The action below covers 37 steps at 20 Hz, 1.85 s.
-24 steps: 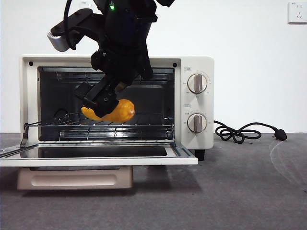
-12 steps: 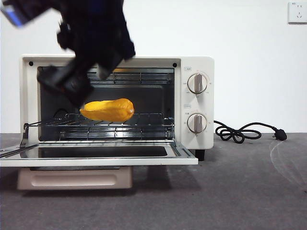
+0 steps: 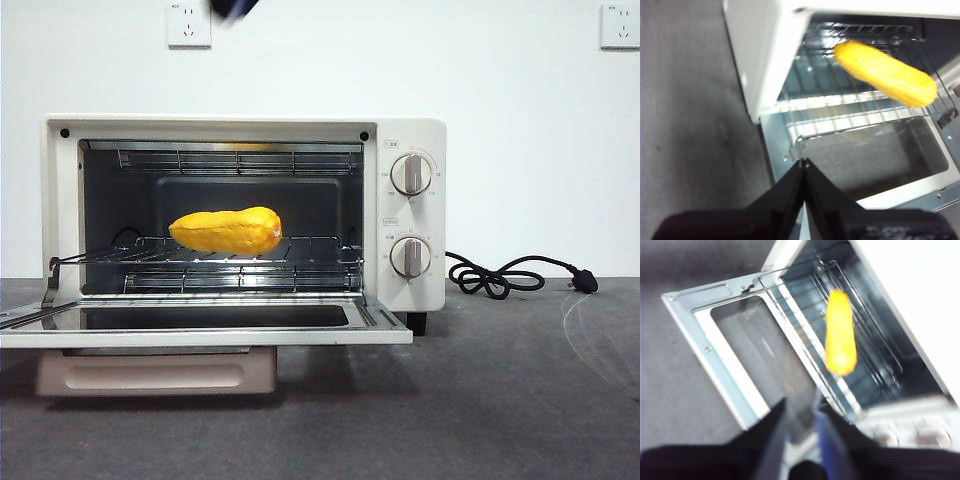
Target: Take the corn from the table,put the corn in the oven
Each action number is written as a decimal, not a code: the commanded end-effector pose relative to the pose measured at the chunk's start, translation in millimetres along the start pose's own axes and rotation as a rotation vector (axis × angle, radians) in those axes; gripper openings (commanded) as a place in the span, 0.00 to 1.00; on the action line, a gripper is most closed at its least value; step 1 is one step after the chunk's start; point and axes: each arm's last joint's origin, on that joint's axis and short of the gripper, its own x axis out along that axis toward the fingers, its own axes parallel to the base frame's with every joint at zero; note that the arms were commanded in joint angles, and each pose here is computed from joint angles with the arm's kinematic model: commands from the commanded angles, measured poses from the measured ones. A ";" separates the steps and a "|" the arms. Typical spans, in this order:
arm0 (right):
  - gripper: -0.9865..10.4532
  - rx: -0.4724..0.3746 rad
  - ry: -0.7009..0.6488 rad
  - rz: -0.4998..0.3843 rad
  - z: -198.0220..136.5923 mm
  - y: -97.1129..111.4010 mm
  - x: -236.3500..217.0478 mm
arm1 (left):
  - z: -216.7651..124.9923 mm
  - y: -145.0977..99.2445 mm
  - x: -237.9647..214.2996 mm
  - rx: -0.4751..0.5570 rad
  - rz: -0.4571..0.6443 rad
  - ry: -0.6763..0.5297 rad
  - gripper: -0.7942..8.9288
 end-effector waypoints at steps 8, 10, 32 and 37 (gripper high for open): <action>0.08 0.248 0.023 0.281 -41.4 -79.0 -48.0 | -4.9 33.8 23.5 -0.136 -0.013 0.111 0.07; 0.08 0.300 0.028 0.327 -51.0 -96.1 -49.7 | -7.2 42.5 35.0 -0.165 -0.010 0.158 0.07; 0.08 0.362 0.011 0.298 -64.2 -129.2 -42.3 | -55.8 55.9 116.8 -0.331 -0.247 0.637 0.07; 0.08 0.366 0.006 0.297 -63.7 -129.4 -42.4 | -51.5 58.7 110.9 -0.399 -0.389 0.564 0.07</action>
